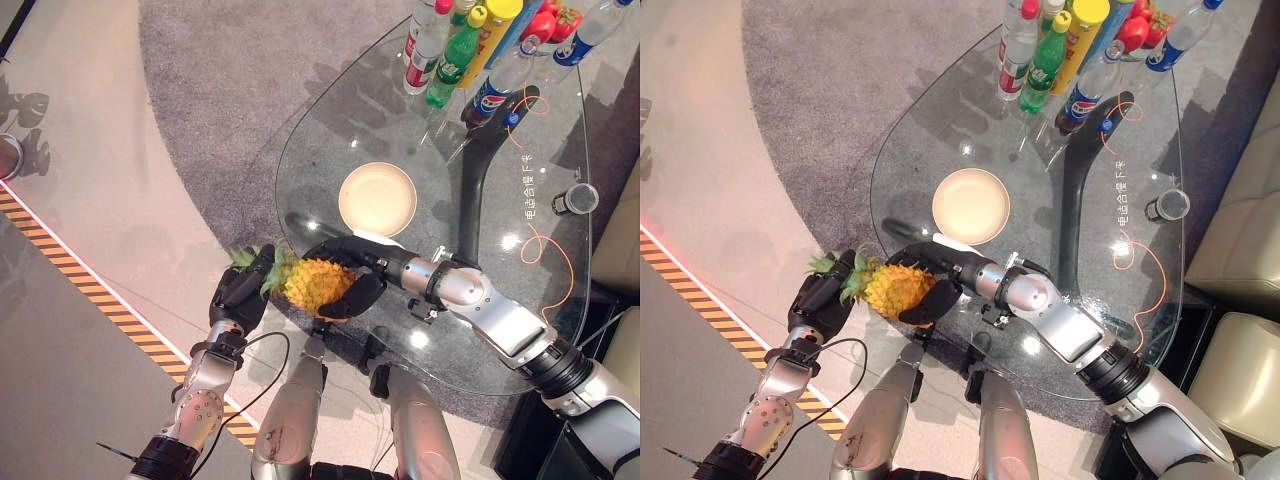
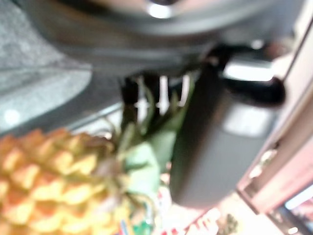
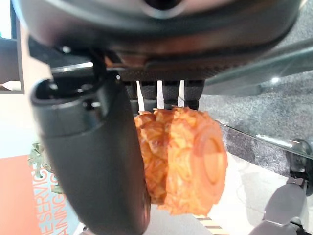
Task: Pick up the fruit to the plate
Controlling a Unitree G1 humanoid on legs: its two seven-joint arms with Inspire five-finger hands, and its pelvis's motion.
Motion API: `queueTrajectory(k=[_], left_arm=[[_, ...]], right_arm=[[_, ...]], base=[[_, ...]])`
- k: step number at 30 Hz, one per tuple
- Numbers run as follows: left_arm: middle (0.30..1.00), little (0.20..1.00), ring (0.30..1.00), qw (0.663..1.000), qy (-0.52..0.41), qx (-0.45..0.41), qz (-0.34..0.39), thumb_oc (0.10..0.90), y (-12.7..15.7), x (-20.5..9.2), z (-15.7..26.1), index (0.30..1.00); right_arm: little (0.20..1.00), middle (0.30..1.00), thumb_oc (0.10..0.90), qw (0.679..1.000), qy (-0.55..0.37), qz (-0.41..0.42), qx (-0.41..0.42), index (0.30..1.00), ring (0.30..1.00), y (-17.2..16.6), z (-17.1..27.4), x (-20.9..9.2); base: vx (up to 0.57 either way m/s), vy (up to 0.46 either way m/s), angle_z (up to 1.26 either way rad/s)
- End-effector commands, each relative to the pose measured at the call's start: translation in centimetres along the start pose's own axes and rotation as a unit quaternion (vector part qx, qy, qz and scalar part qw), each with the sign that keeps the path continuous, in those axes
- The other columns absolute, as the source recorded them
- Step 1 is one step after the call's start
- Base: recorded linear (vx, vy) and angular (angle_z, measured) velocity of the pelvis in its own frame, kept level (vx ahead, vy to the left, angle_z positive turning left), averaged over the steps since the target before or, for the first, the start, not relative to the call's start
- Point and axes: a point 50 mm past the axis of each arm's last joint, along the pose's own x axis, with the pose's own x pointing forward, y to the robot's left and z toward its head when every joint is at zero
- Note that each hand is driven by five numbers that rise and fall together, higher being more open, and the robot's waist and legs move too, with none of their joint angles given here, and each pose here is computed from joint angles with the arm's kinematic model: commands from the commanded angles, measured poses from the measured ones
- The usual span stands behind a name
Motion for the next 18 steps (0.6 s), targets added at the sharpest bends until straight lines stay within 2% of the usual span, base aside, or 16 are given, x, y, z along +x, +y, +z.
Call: queueTrajectory(k=[1, 18], left_arm=[[0.300, 0.200, 0.300, 0.977, 0.030, -0.048, -0.207, 0.100, -8.92, 1.04, -2.39, 0.300], [0.300, 0.200, 0.300, 0.978, 0.015, -0.060, -0.199, 0.100, -8.82, 1.13, -2.10, 0.300]], right_arm=[[0.200, 0.300, 0.100, 0.920, -0.328, 0.213, -0.027, 0.300, 0.300, 7.72, 12.37, -0.15], [0.200, 0.300, 0.100, 0.938, -0.307, 0.159, -0.022, 0.300, 0.300, 6.78, 11.52, 0.28]], base=[[0.00, 0.000, 0.00], [0.00, 0.000, 0.00]])
